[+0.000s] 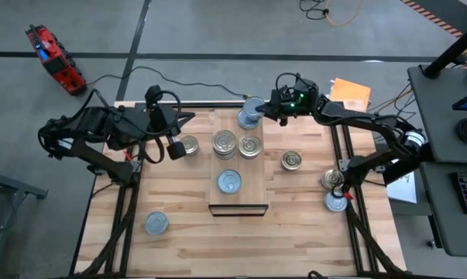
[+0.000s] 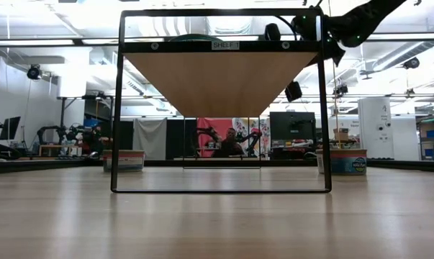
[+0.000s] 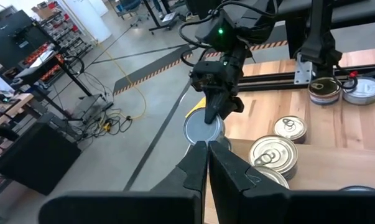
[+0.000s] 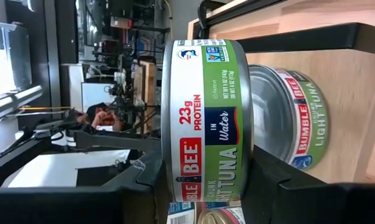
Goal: Stack canned seafood by type on shelf
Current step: Stack the green tuna can on top of the green tuna can on the shelf, then stack the blue-pink tuna can on top of the blue-pink tuna can on the shelf aligned with the other blue-pink tuna can
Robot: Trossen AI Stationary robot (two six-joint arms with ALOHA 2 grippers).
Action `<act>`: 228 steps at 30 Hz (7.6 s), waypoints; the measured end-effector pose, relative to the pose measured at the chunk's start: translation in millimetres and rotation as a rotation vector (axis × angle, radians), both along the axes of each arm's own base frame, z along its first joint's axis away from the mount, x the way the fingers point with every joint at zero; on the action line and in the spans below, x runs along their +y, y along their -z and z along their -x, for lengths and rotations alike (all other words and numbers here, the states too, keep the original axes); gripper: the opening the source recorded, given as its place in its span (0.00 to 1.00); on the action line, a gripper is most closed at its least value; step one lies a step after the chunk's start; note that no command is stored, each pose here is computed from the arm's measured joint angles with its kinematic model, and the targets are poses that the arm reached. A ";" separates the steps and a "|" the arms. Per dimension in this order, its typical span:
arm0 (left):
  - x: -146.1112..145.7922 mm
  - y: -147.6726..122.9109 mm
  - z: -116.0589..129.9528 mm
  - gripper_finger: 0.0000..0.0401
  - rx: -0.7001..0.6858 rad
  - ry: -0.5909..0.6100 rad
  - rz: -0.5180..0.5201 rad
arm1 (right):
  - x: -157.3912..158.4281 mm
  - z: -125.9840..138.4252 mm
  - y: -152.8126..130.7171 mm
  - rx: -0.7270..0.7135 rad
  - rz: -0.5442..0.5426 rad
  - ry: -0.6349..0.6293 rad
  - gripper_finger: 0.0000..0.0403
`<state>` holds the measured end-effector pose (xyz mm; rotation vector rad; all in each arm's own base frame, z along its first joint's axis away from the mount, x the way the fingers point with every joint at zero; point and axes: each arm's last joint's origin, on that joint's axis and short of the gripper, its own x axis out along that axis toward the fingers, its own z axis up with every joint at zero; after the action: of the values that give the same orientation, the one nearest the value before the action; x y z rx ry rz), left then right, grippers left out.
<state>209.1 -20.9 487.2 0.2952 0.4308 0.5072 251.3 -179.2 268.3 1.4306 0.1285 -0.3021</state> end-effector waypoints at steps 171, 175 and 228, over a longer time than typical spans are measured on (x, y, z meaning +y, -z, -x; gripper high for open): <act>-0.2 13.8 -31.1 0.00 -0.142 0.012 0.491 | 166.4 35.7 -39.2 0.849 0.409 -0.395 0.47; -2.5 13.8 -30.9 0.00 -0.157 0.006 0.526 | 172.5 41.8 -4.8 0.954 0.356 -0.399 0.40; -41.0 15.7 -61.6 0.00 -0.262 0.125 0.597 | 253.4 72.2 99.5 0.892 0.206 -0.316 0.03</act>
<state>270.7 -61.9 471.5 -0.3164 0.2884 0.2705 179.1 74.2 168.9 0.9649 1.0087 -0.6527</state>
